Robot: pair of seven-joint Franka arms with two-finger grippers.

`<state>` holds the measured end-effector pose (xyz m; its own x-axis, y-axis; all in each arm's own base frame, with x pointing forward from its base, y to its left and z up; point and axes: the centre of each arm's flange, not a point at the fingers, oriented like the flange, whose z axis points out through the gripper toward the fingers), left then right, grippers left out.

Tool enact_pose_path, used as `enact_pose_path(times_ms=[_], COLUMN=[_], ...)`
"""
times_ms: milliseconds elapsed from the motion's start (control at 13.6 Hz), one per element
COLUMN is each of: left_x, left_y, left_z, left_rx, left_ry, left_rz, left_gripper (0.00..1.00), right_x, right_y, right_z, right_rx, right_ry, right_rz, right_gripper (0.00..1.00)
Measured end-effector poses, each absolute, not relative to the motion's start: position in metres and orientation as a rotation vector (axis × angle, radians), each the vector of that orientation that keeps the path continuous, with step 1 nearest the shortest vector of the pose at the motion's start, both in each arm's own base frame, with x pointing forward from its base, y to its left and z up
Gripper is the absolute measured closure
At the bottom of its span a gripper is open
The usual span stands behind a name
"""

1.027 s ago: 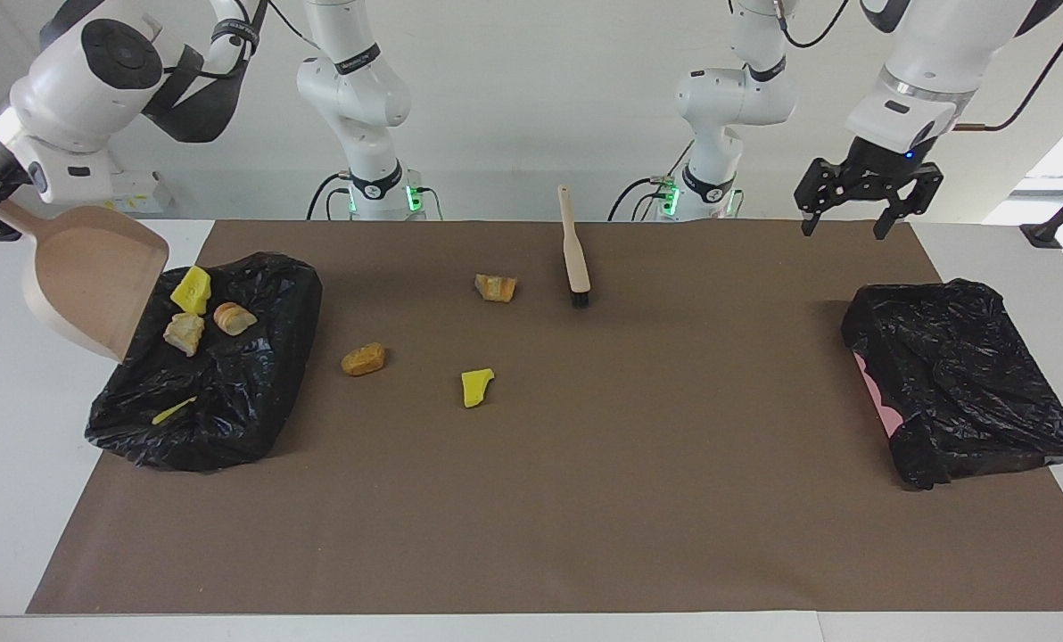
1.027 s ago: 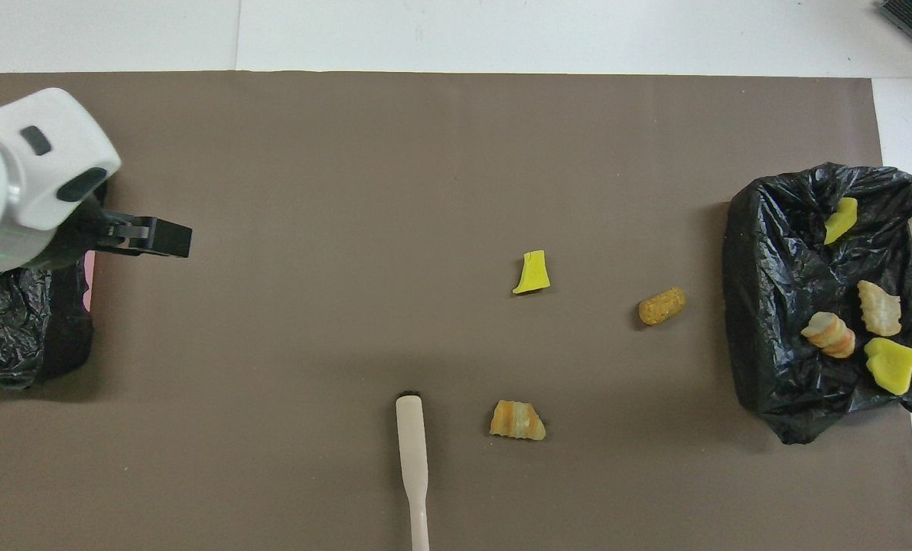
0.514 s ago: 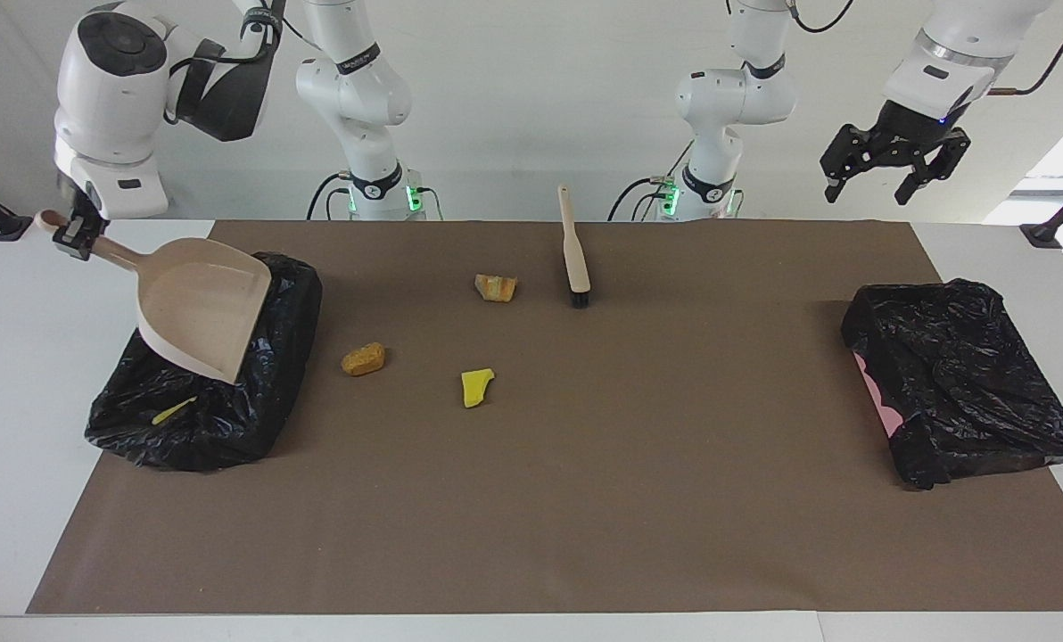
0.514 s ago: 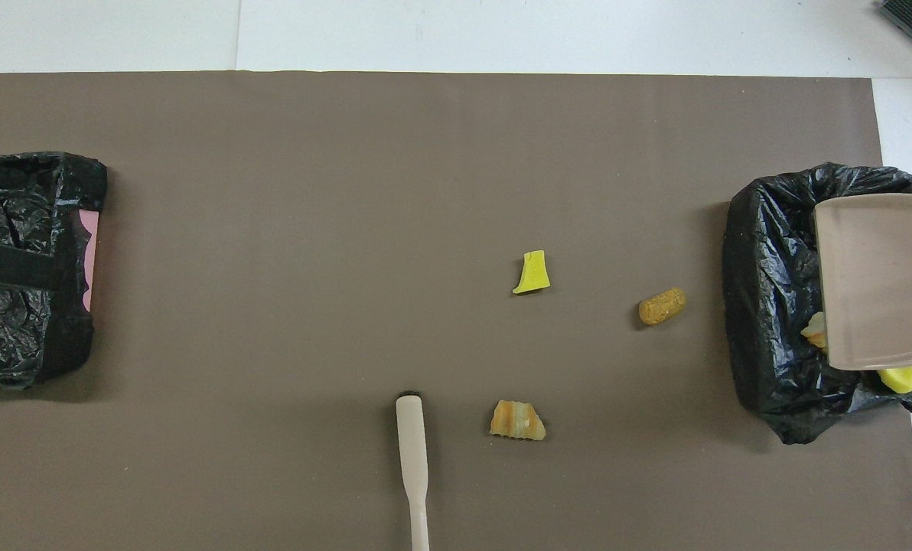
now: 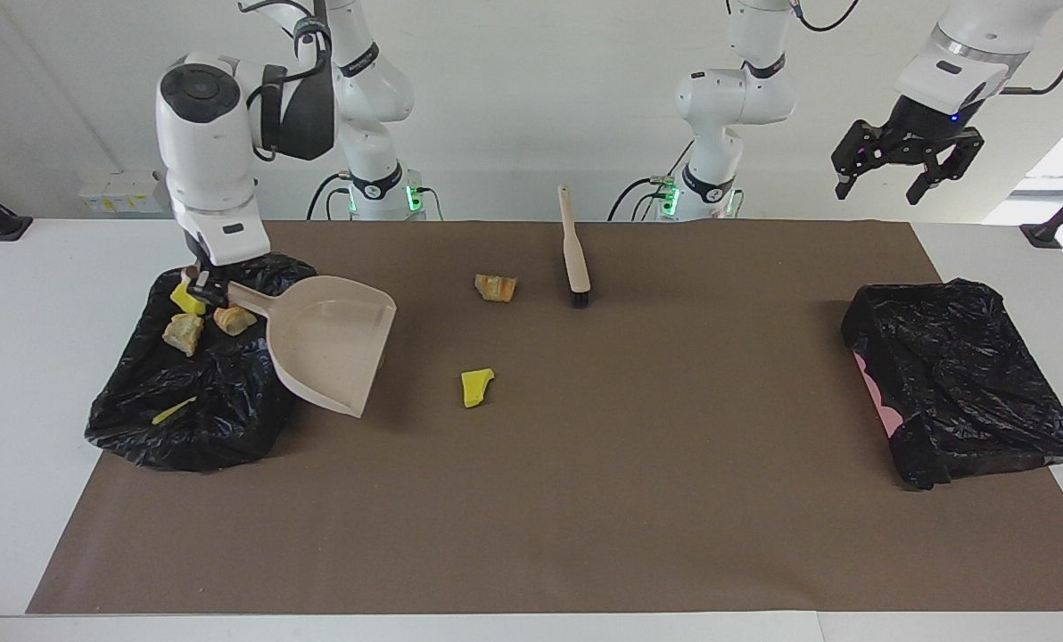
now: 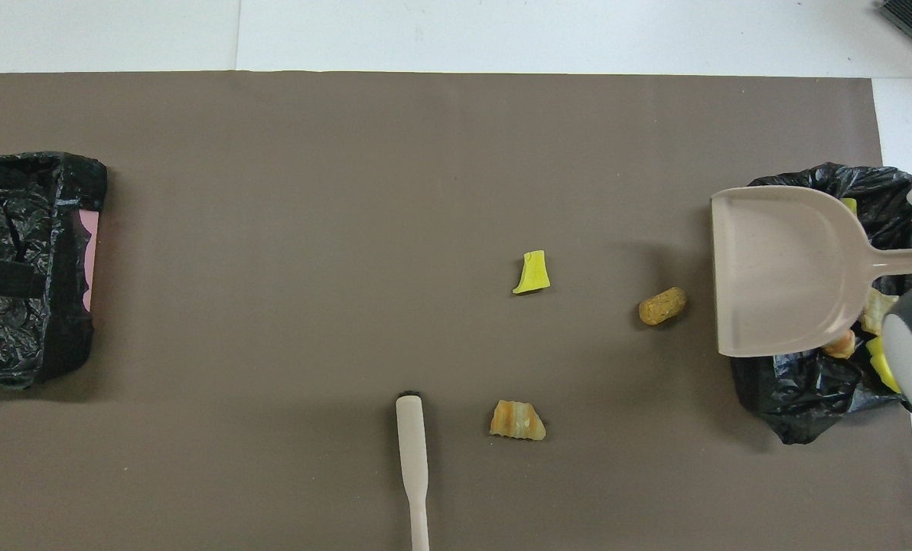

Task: Sweep and dump trash in bin

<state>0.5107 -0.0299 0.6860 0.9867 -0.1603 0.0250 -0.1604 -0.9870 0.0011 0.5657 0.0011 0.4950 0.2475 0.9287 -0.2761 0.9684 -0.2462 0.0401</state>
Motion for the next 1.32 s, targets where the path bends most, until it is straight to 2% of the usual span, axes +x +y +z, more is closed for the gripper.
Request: enact_pose_path(times_ms=[294, 954, 1101, 1321], left_x=[0.511, 0.511, 0.511, 0.511], left_y=[-0.030, -0.030, -0.030, -0.030], left_z=[0.686, 0.686, 0.686, 0.686], left_rx=[3.128, 3.128, 3.128, 3.128], left_ry=[-0.254, -0.254, -0.254, -0.254], left_rz=[0.039, 0.039, 0.039, 0.039], left_gripper=[0.00, 0.00, 0.00, 0.00], right_x=[0.573, 0.559, 0.556, 0.560], right_y=[0.083, 0.243, 0.291, 0.350], right_z=[0.445, 0.425, 0.426, 0.408], right_rx=[2.648, 3.157, 3.188, 3.172], right_ry=[1.473, 0.400, 0.272, 0.185], right_rz=[-0.244, -0.098, -0.075, -0.043], right_gripper=[0.67, 0.67, 0.67, 0.67])
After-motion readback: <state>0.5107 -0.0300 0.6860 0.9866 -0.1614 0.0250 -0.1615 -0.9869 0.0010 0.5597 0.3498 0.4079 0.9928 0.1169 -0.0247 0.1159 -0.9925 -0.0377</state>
